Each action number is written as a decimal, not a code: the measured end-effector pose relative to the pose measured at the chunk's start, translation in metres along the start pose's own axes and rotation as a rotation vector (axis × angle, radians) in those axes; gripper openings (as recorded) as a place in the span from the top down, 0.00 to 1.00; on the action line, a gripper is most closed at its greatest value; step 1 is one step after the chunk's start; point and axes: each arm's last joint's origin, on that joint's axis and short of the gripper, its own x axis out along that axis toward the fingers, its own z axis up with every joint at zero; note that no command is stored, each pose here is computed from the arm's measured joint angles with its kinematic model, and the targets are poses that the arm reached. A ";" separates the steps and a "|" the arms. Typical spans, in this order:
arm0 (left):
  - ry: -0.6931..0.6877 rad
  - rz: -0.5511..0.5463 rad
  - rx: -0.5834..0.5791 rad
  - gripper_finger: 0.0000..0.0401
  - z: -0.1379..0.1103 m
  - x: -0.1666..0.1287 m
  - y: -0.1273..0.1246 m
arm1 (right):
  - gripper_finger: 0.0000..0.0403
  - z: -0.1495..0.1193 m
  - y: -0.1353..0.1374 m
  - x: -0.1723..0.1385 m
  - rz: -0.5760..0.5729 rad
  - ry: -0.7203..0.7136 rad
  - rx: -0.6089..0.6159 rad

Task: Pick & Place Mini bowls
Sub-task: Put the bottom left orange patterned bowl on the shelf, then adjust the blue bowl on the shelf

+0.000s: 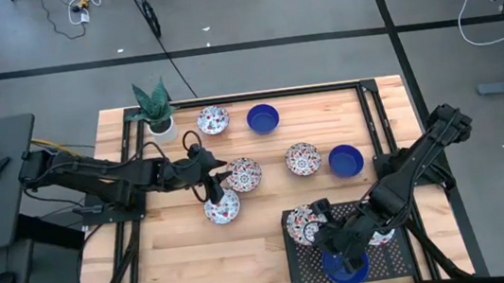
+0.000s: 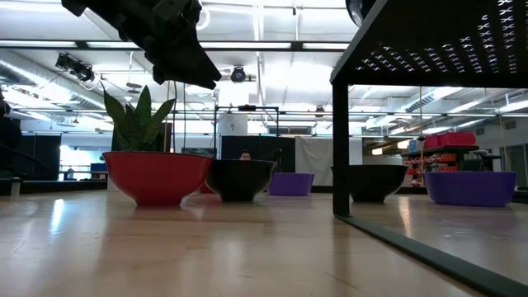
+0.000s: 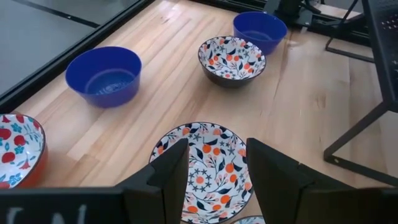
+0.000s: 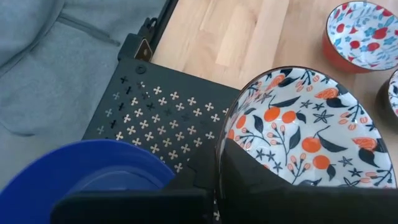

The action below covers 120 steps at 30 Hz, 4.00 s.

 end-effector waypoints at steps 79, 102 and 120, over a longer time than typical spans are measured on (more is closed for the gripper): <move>0.002 0.006 0.004 0.59 0.000 0.000 0.000 | 0.92 -0.017 0.042 -0.036 0.337 0.162 0.560; -0.007 0.033 0.047 0.59 0.000 0.000 0.001 | 0.99 -0.046 0.051 -0.040 0.180 0.456 0.820; -0.007 0.033 0.046 0.59 0.000 0.000 0.001 | 0.99 -0.040 0.050 -0.038 0.192 0.333 0.686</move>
